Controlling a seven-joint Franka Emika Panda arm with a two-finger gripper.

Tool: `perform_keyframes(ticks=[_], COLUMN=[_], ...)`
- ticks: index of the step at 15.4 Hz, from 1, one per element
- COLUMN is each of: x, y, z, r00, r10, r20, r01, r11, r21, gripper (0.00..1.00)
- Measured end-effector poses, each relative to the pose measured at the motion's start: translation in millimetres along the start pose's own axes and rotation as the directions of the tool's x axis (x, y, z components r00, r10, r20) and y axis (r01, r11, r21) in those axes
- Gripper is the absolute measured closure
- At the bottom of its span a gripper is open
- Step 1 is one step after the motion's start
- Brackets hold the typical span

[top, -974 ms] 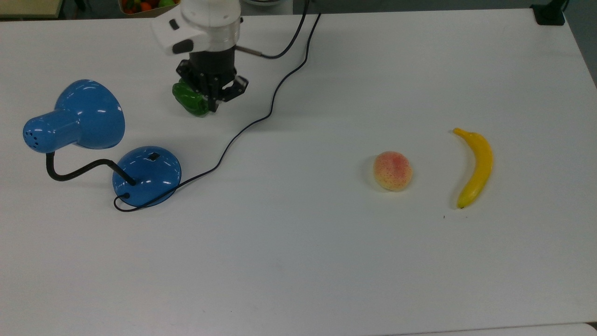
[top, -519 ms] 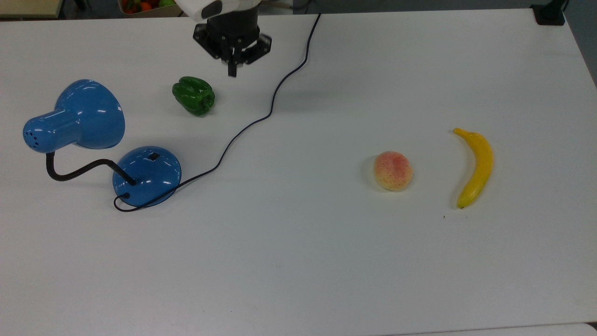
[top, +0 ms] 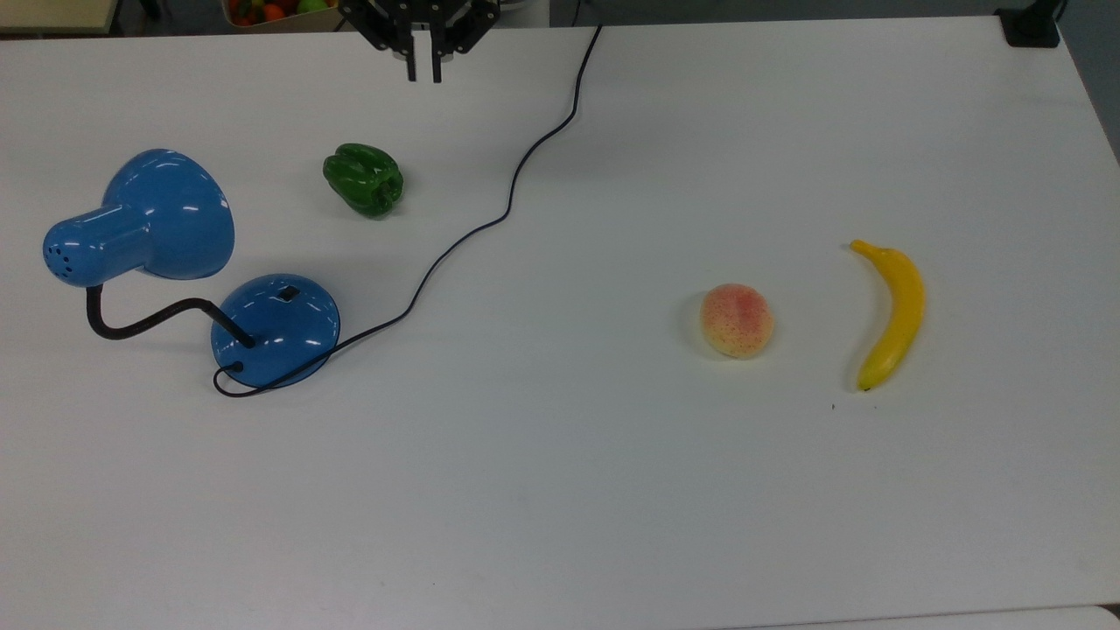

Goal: Turn off lamp

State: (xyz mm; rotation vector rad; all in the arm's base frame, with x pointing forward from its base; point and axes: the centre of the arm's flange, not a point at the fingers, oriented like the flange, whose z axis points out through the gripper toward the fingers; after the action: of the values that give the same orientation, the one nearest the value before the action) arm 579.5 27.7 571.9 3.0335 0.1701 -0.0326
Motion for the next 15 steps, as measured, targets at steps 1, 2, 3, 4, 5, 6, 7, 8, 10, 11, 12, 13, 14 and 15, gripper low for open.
perform_keyframes(ticks=[1, 2, 3, 4, 5, 6, 7, 8, 10, 11, 12, 13, 14, 15], x=[-0.1, -0.1, 0.0, 0.0, 0.0, 0.0, 0.0, 0.0, 0.0, 0.0, -0.1, -0.1, -0.1, -0.1], y=[4.1, 6.0, 6.2, 5.8, 5.8, 5.9, 6.2, 6.5, 7.3, 7.4, 7.4, 7.4, 7.4, 7.4], z=[-2.8, -4.0, -4.4, -4.6, -4.6, -4.7, -5.1, -6.1, -8.5, -8.9, -9.1, -9.2, -9.2, -9.2], r00=[1.0, 1.0, 1.0, 1.0, 1.0, 1.0, 1.0, 1.0, 1.0, 1.0, 1.0, 1.0, 1.0, 1.0], r10=[0.008, 0.012, 0.013, 0.012, 0.012, 0.012, 0.013, 0.013, 0.015, 0.015, 0.015, 0.015, 0.015, 0.015], r20=[-0.005, -0.007, -0.008, -0.008, -0.008, -0.008, -0.009, -0.011, -0.016, -0.017, -0.017, -0.017, -0.017, -0.017], r01=[-0.008, -0.012, -0.012, -0.012, -0.012, -0.012, -0.012, -0.013, -0.014, -0.015, -0.015, -0.015, -0.015, -0.015], r11=[1.0, 1.0, 1.0, 1.0, 1.0, 1.0, 1.0, 1.0, 1.0, 1.0, 1.0, 1.0, 1.0, 1.0], r21=[0.007, 0.011, 0.012, 0.012, 0.012, 0.012, 0.012, 0.012, 0.012, 0.011, 0.011, 0.011, 0.011, 0.011], gripper=[0.63, 0.53, 0.43, 0.33, 0.22, 0.11, 0.04, 0.0, 0.0, 0.0, 0.0, 0.0, 0.0, 0.0])
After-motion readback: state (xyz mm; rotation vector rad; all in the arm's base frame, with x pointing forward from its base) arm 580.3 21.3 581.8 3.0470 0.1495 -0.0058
